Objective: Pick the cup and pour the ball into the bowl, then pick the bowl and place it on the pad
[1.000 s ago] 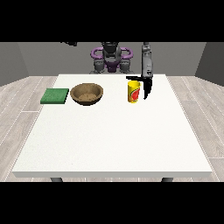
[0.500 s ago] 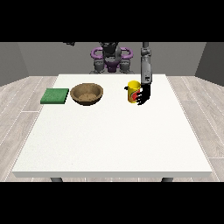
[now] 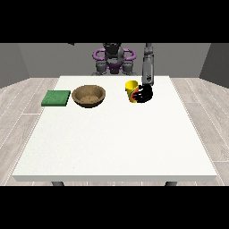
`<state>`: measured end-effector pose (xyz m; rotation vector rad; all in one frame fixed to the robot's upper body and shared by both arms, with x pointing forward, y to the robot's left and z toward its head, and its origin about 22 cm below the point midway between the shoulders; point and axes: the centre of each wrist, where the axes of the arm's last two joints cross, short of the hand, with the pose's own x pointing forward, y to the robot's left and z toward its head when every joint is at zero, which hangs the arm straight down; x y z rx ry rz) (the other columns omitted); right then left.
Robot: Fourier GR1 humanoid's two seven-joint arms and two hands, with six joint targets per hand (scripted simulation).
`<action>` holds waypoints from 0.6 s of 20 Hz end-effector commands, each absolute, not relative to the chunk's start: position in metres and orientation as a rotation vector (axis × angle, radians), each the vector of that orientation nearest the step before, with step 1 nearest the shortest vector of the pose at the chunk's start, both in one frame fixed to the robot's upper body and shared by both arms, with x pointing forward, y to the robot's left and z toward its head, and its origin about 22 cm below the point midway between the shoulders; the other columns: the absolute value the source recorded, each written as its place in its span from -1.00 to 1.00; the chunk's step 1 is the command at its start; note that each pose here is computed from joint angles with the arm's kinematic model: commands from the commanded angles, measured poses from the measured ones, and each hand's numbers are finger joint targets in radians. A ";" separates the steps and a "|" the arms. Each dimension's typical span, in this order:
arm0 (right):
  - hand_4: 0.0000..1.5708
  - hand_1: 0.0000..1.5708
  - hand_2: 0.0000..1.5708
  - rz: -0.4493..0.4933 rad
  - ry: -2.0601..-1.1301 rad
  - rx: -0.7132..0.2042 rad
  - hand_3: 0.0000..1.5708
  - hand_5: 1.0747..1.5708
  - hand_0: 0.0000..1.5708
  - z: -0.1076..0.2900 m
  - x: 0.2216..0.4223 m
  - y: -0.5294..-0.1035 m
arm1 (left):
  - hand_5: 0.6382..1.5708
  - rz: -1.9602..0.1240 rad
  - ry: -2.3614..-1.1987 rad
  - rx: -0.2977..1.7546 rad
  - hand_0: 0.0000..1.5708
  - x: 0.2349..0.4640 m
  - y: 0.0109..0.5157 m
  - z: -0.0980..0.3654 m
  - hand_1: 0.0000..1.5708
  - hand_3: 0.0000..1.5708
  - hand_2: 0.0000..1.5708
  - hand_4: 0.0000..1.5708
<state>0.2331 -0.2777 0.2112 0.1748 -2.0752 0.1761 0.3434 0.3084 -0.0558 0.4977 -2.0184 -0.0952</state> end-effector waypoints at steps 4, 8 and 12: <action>-0.76 -1.00 -1.00 0.104 -1.971 0.154 -1.00 0.95 -1.00 0.207 0.252 -0.294 | 0.85 -0.326 -1.949 0.605 0.73 0.376 0.266 -0.027 0.73 1.00 1.00 0.42; -0.70 -1.00 -1.00 0.134 -1.933 0.168 -1.00 0.95 -1.00 0.185 0.257 -0.289 | 0.90 -0.445 -1.911 0.802 0.78 0.398 0.249 0.000 0.78 1.00 1.00 0.39; -0.65 -1.00 -1.00 0.162 -1.975 0.184 -1.00 0.96 -1.00 0.183 0.262 -0.282 | 0.97 -0.533 -1.856 1.014 0.81 0.412 0.233 0.015 0.81 1.00 1.00 0.29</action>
